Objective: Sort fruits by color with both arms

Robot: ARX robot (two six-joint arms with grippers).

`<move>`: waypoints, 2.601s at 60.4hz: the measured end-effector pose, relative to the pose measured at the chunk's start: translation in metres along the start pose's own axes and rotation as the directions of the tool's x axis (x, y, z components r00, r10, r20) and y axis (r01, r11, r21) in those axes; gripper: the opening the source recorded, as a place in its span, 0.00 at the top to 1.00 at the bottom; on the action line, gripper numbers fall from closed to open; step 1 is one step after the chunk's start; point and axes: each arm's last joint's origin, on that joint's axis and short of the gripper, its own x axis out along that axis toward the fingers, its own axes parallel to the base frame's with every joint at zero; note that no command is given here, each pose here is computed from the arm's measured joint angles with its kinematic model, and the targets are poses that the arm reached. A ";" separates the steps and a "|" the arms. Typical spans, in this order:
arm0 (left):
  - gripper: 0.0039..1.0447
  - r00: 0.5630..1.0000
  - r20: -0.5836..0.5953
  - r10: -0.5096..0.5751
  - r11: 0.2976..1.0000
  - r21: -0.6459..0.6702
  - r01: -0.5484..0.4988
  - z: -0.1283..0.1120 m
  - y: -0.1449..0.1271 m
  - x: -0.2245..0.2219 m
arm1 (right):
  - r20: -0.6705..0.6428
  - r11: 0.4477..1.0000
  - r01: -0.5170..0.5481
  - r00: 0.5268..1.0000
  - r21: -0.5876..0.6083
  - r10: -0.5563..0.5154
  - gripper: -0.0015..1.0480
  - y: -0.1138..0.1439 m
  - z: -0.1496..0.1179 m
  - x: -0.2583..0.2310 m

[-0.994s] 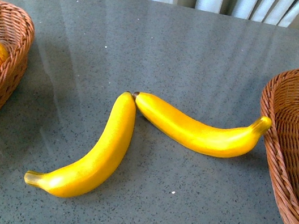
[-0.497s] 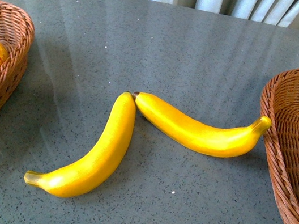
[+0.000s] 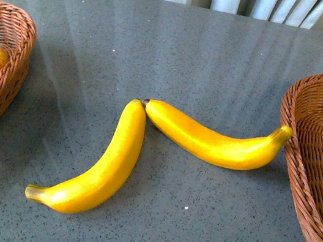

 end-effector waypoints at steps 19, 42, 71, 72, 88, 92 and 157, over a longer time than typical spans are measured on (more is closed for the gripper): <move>0.09 1.000 0.000 0.000 1.000 0.000 0.000 0.000 0.000 0.000 | -0.103 0.996 -0.010 0.995 -0.084 0.002 0.09 0.020 -0.014 0.059; 0.09 1.000 0.000 0.000 1.000 0.000 0.000 0.000 0.000 0.000 | -0.110 0.988 0.003 0.994 -0.152 -0.020 0.09 0.020 -0.025 0.074; 0.09 1.000 0.000 0.000 1.000 0.000 0.000 0.000 0.000 0.000 | -0.099 0.968 -0.022 0.995 -0.248 -0.002 0.09 0.027 -0.032 0.092; 0.09 1.000 0.000 0.000 1.000 0.000 0.000 0.000 0.000 0.000 | -0.100 0.968 -0.023 0.995 -0.249 -0.002 0.09 0.027 -0.032 0.093; 0.09 1.000 0.000 0.000 1.000 0.000 0.000 0.000 0.000 0.000 | -0.100 0.964 -0.024 0.995 -0.266 -0.003 0.09 0.029 -0.035 0.098; 0.09 1.000 0.000 0.000 1.000 0.000 0.000 0.000 0.000 0.000 | -0.100 0.962 -0.026 0.995 -0.271 -0.002 0.09 0.029 -0.036 0.098; 0.09 1.000 0.000 0.000 1.000 0.000 0.000 0.000 0.000 0.000 | -0.103 0.959 -0.023 0.995 -0.283 -0.006 0.88 0.031 -0.038 0.100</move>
